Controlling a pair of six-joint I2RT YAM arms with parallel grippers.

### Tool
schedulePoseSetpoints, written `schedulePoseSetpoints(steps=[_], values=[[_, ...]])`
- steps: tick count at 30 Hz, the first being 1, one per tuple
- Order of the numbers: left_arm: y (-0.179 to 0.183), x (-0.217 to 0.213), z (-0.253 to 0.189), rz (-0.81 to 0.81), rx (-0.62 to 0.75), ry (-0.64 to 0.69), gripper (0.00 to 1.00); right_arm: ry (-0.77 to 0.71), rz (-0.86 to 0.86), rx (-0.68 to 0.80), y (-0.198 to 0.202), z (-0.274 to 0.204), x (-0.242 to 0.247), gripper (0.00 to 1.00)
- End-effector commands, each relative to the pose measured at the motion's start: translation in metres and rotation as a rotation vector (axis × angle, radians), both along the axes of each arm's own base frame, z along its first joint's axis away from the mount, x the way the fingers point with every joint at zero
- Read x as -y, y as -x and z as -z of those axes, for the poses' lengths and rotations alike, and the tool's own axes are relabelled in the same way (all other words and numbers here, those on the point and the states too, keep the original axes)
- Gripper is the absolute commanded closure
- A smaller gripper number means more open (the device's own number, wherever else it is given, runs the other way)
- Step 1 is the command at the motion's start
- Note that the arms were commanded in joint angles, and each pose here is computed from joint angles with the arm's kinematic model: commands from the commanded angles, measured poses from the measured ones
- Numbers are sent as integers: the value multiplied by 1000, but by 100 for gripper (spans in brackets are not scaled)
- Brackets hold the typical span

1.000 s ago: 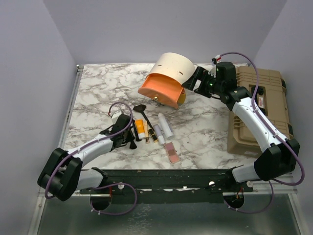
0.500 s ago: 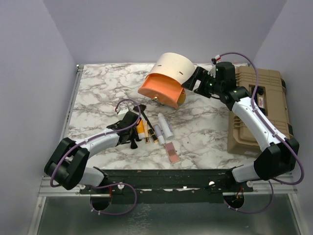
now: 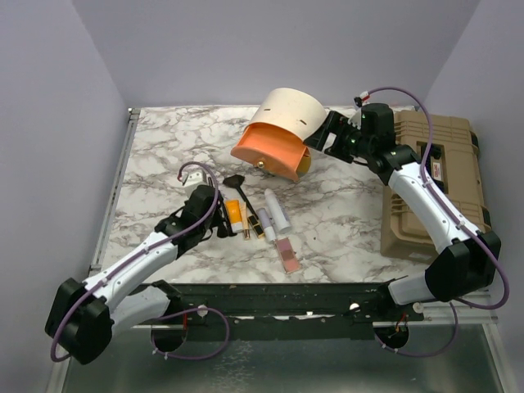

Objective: Organize the makeup
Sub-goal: Pick up the makeup brush from the center of the board.

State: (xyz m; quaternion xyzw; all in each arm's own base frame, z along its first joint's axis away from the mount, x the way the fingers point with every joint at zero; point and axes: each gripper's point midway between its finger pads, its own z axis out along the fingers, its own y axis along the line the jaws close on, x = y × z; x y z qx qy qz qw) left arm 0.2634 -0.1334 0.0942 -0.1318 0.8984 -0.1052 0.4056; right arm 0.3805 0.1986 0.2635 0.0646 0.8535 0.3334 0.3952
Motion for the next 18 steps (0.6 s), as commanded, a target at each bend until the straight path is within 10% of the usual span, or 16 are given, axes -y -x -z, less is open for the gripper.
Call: schedulePoseSetpoints(steps=[1, 18], values=[[-8, -1, -38, 6, 110, 14, 100, -32, -14, 83, 3, -18, -3, 7], [-8, 76, -185, 369, 462, 373, 100, -233, -363, 433, 54, -102, -47, 25]])
